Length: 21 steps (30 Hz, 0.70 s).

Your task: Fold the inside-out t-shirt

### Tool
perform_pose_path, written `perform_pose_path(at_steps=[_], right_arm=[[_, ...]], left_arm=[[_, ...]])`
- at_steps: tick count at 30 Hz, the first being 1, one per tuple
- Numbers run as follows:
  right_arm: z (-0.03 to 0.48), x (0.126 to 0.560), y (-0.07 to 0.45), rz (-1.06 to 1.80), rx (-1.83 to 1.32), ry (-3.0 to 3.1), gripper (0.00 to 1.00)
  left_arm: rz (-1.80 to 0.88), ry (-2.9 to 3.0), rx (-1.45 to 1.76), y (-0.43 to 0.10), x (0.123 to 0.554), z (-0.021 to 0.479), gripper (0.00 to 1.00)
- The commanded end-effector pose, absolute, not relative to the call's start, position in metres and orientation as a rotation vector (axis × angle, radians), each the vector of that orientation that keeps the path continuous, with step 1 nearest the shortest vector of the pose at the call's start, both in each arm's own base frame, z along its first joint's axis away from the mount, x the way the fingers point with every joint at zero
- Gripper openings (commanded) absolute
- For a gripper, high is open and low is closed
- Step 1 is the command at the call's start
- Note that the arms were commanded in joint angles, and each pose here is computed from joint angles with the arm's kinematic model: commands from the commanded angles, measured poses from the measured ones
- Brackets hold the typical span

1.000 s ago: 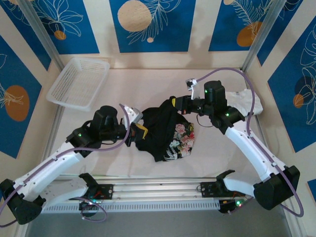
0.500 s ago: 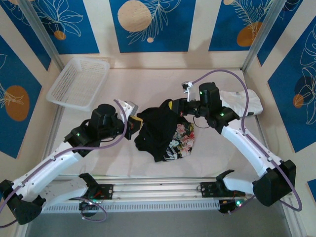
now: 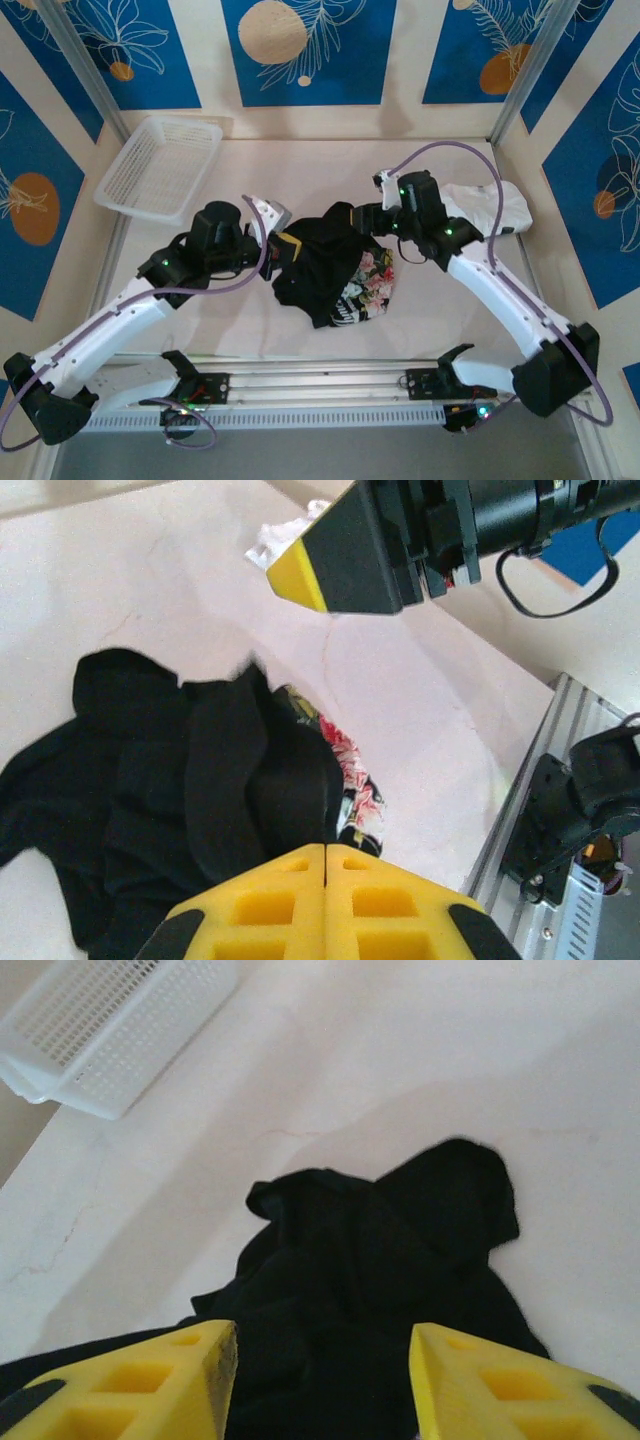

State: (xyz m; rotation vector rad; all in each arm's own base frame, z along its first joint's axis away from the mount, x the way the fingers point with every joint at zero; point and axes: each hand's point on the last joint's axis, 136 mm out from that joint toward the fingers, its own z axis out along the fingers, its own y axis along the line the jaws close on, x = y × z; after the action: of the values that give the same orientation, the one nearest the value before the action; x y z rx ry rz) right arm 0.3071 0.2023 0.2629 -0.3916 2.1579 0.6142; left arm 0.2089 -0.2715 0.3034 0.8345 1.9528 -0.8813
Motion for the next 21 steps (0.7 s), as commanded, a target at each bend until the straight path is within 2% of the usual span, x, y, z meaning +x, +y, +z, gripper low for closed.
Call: perform_pose_path(at_steps=[1,5,8,9,10,14,21], right_arm=[[0.31,0.274,0.225,0.657,-0.683,1.87,0.55],[0.319,0.224,0.259,0.895,-1.006,1.672,0.61],[0.312,0.211,0.269,0.963,-1.119,1.627,0.65],[0.31,0.207,0.273,1.002,-1.159,1.615,0.73],[0.307,0.203,0.277,1.028,-1.193,1.602,0.77],[0.29,0.2,0.29,1.048,-1.273,1.613,0.84],[0.267,0.206,0.304,1.049,-1.32,1.655,0.86]], left_arm=[[-0.905,1.887,0.931,-0.275,0.199,0.323,0.0],[-0.908,1.859,0.97,-0.273,0.192,0.331,0.0],[-0.927,1.838,0.993,-0.272,0.185,0.336,0.0],[-0.935,1.832,1.001,-0.272,0.183,0.337,0.0],[-0.939,1.831,1.005,-0.272,0.182,0.337,0.0],[-0.946,1.82,1.008,-0.27,0.179,0.341,0.0],[-0.953,1.822,1.012,-0.27,0.177,0.341,0.0]])
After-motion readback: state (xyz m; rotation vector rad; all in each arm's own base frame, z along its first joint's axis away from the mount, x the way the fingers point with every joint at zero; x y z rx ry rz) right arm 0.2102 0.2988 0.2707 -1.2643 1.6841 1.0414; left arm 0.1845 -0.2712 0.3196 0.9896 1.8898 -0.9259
